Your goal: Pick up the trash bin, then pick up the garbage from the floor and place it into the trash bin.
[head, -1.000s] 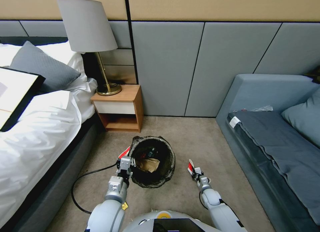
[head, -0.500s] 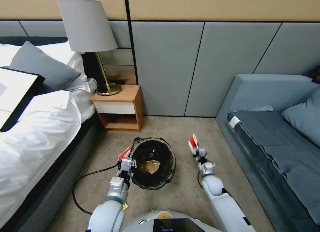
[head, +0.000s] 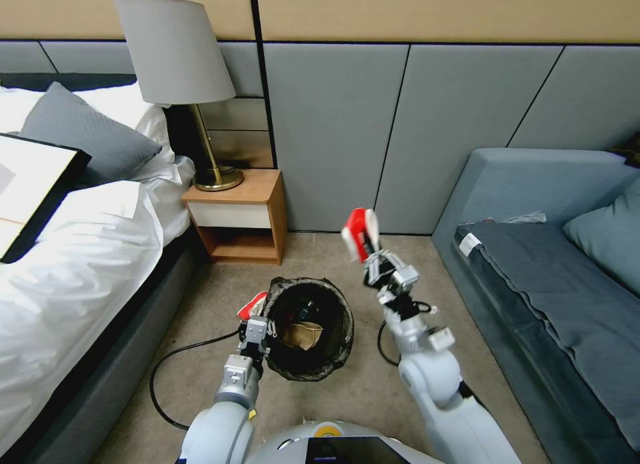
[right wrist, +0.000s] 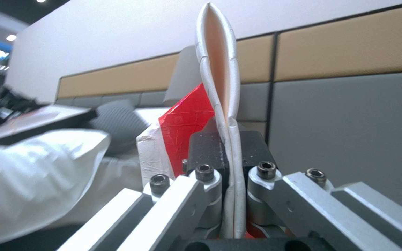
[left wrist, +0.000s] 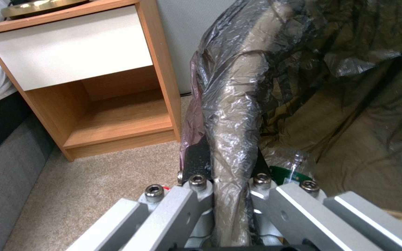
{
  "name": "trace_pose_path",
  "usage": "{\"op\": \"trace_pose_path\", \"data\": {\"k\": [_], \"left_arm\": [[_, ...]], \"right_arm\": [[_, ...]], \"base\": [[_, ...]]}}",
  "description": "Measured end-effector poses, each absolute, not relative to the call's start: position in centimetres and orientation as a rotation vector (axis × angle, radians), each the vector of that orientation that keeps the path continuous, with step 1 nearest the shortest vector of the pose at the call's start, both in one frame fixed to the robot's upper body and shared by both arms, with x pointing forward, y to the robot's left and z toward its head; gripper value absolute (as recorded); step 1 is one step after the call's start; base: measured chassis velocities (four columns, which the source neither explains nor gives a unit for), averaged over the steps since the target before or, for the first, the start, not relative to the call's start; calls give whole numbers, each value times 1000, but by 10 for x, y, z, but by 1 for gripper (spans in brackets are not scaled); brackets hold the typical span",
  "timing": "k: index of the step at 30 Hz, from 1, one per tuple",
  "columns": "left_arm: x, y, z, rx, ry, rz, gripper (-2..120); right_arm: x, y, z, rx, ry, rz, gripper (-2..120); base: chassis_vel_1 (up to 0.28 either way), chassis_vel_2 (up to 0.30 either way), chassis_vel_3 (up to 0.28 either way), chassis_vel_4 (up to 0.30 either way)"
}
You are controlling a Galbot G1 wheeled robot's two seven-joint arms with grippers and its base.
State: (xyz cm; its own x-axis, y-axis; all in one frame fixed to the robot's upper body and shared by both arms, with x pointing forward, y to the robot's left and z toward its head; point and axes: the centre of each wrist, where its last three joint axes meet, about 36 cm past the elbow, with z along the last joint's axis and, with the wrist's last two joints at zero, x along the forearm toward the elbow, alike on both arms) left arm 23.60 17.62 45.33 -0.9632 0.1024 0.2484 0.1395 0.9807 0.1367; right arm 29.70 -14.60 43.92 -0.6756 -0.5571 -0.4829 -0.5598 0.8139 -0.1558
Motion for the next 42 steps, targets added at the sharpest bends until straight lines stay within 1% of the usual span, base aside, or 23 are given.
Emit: {"op": "trace_pose_path", "data": {"k": [8,20,39,42], "left_arm": [[236,174,456,-183,-2893,-219,0],[239,173,458,-189,-2908,-214,0],[241,174,462,-182,-2922,-202,0],[242,173,463,-181,-2924,-197,0]], "right_arm": [[295,-129,396,-875,2547,15,0],[287,-129,359,-890,2620,-1,0],[271,-133,330,-934,2673,-51,0],[270,-134,329,-945,2676,-63,6]], "base": [[0,0,0,0],[0,0,0,0],[0,0,0,0],[0,0,0,0]]}}
